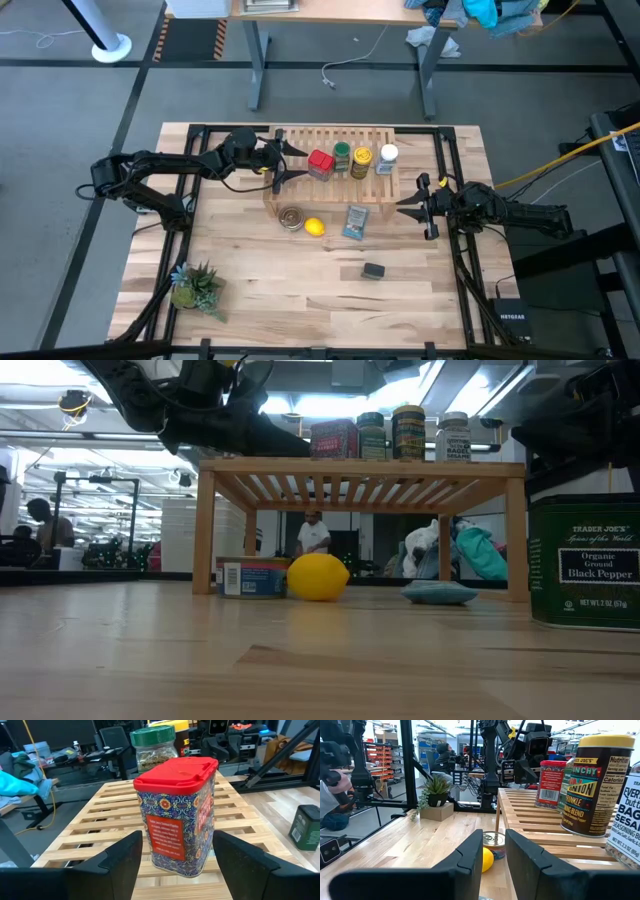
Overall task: Shelf spices
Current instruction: Adjust the red seasoning can
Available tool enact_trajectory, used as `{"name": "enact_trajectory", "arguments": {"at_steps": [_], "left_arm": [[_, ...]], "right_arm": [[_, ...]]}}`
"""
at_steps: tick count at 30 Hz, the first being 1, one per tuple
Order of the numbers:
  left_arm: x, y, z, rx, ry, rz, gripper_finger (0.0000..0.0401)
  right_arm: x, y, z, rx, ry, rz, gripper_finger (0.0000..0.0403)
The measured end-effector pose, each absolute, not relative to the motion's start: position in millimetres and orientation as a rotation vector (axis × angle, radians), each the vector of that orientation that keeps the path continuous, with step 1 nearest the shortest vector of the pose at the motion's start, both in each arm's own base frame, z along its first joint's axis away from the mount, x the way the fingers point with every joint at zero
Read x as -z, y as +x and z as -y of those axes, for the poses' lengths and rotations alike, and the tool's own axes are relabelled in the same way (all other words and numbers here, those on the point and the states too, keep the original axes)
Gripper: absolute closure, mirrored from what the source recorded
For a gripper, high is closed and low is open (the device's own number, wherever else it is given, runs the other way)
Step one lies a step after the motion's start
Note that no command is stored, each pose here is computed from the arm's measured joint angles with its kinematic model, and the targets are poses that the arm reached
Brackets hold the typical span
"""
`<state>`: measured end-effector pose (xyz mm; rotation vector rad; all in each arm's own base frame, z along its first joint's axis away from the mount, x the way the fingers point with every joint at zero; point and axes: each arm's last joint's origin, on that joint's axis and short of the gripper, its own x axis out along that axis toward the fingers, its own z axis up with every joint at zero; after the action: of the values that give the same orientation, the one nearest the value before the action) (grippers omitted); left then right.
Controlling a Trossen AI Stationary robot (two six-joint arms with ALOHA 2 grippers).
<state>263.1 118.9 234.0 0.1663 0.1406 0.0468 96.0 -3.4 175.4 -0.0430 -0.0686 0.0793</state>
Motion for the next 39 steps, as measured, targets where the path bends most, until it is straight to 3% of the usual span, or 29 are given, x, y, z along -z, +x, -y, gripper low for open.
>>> {"name": "enact_trajectory", "arguments": {"at_steps": [10,18,39], "left_arm": [[-244,281,-127,-0.004,0.156,-0.113,0.0164],[-224,302,-136,0.032,0.105,-0.202,0.0164],[-222,313,-112,0.16,0.126,-0.206,0.0164]], "right_arm": [[-175,96,3,-0.079,-0.043,0.069,0.0315],[-173,96,3,-0.084,-0.04,0.042,0.0315],[-172,96,3,-0.09,-0.026,0.027,0.0315]]}}
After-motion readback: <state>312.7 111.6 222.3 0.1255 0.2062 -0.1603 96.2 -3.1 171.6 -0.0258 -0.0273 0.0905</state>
